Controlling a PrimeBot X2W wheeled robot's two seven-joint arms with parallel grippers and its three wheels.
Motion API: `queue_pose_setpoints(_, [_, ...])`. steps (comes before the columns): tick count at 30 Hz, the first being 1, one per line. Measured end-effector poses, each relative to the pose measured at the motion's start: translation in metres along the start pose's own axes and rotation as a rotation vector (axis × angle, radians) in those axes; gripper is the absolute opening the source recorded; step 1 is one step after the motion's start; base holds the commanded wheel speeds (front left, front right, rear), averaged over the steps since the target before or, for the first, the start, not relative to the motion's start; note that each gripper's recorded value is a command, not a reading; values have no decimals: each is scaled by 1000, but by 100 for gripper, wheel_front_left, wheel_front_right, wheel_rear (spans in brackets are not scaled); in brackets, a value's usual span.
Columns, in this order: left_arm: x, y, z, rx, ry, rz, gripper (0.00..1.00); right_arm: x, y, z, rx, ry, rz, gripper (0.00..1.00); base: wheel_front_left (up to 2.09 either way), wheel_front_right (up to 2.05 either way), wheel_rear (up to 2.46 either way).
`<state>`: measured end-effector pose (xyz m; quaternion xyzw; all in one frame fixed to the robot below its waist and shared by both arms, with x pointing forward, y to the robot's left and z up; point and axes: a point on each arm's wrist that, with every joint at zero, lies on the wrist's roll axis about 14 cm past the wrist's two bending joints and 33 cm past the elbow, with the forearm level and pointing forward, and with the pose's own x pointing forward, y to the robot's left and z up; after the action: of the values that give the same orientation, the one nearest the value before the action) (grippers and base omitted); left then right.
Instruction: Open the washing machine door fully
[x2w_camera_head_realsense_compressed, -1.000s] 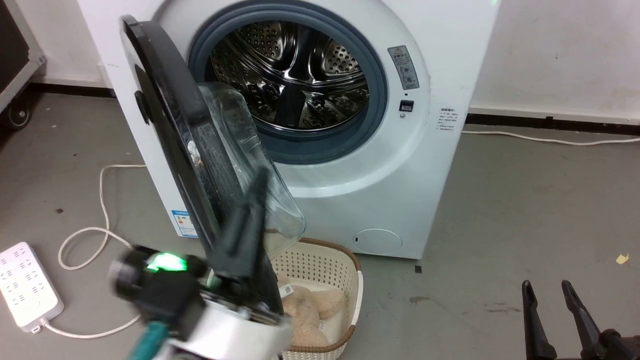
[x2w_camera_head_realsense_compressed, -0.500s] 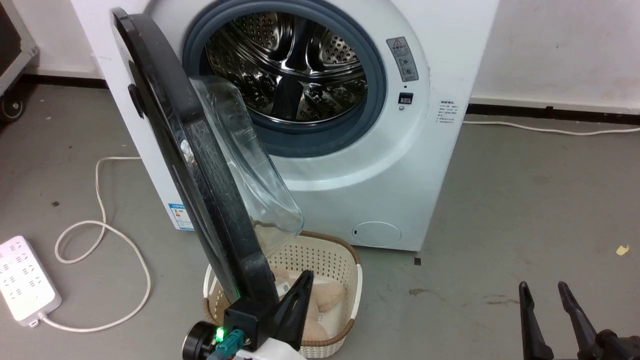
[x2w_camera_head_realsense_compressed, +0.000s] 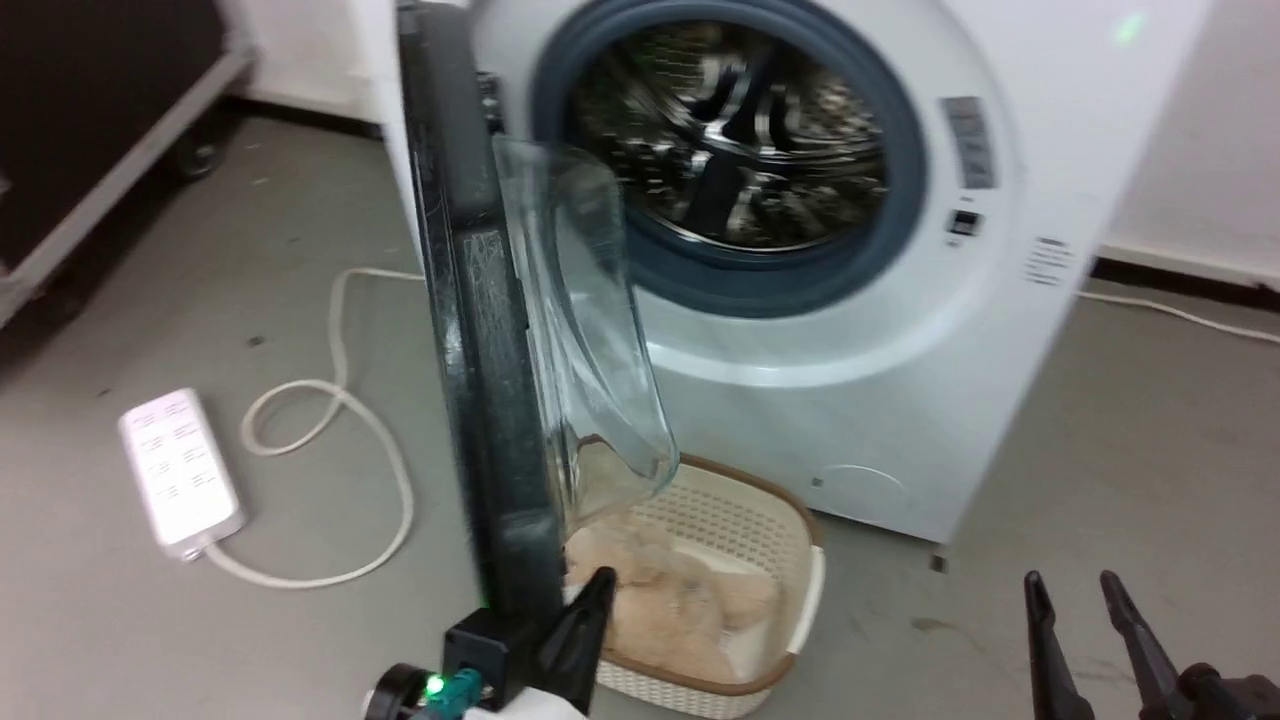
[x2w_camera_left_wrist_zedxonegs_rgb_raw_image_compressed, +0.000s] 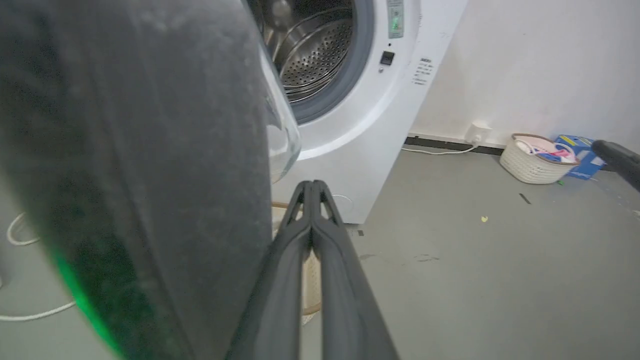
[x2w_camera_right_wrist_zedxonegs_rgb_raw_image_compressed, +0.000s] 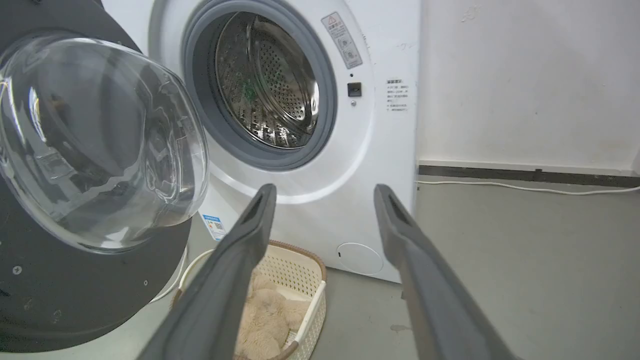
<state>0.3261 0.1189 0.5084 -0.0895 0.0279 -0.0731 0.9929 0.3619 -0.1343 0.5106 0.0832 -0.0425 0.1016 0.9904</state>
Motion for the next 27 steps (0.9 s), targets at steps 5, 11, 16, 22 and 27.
queue_pose_setpoints(5, [-32,70,8,1,-34,234,0,21,44,-10,19,27,141,100,0,0,0])
queue_pose_setpoints(11, [-66,133,19,18,-58,434,0,34,81,-27,27,72,257,100,0,0,0])
queue_pose_setpoints(16, [-81,180,36,58,-69,555,0,44,98,-46,40,116,311,100,0,0,0])
queue_pose_setpoints(22, [-79,222,45,109,-33,627,0,59,106,-67,39,164,339,100,0,0,0])
queue_pose_setpoints(27, [-71,261,53,135,10,671,0,67,100,-83,33,204,328,100,0,0,0])
